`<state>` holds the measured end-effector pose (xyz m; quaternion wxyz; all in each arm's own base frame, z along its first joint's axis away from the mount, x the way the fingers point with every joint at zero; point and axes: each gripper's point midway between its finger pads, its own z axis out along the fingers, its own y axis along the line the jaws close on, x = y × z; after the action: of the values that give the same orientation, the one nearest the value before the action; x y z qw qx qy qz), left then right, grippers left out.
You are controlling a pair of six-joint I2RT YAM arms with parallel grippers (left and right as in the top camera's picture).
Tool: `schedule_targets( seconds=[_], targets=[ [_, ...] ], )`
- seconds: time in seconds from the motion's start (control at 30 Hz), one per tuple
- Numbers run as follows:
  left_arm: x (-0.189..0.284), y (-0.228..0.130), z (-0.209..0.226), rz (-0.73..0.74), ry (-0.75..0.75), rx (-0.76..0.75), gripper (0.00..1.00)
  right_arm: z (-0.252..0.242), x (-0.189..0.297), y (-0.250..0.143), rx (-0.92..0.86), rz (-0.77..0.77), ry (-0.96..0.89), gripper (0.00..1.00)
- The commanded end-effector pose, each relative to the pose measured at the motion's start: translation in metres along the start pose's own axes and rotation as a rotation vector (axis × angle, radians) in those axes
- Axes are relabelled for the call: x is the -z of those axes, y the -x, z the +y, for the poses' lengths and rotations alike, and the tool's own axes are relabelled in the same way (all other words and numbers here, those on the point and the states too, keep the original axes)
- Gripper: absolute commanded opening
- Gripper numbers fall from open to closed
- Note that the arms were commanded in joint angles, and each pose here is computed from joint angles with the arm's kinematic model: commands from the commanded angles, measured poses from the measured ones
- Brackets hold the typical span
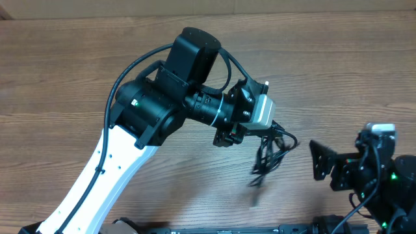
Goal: Untangle cables
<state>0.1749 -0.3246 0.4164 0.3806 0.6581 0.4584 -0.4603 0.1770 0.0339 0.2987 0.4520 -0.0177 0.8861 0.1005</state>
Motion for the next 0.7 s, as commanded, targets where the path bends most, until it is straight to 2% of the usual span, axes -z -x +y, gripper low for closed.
schedule_targets(
  seconds=[0.0,0.23,0.37,0.57,0.67],
  targets=[
    [-0.001,0.004,0.003,0.002,0.015,-0.146,0.04,0.027,0.009,0.0,0.093,-0.002,0.151,1.0],
    [-0.001,0.01,0.011,-0.007,0.045,-0.198,0.04,0.036,0.011,-0.003,0.109,0.008,0.205,1.0],
    [0.0,0.015,0.012,-0.025,0.048,-0.226,0.04,0.052,0.014,-0.001,0.104,-0.006,0.301,1.0],
    [0.001,0.033,0.005,-0.109,0.002,-0.293,0.04,0.051,0.002,-0.002,0.083,-0.005,0.311,1.0],
    [0.002,0.04,-0.001,-0.145,-0.032,-0.311,0.04,0.056,0.001,0.002,0.157,-0.035,0.343,1.0]
  ],
)
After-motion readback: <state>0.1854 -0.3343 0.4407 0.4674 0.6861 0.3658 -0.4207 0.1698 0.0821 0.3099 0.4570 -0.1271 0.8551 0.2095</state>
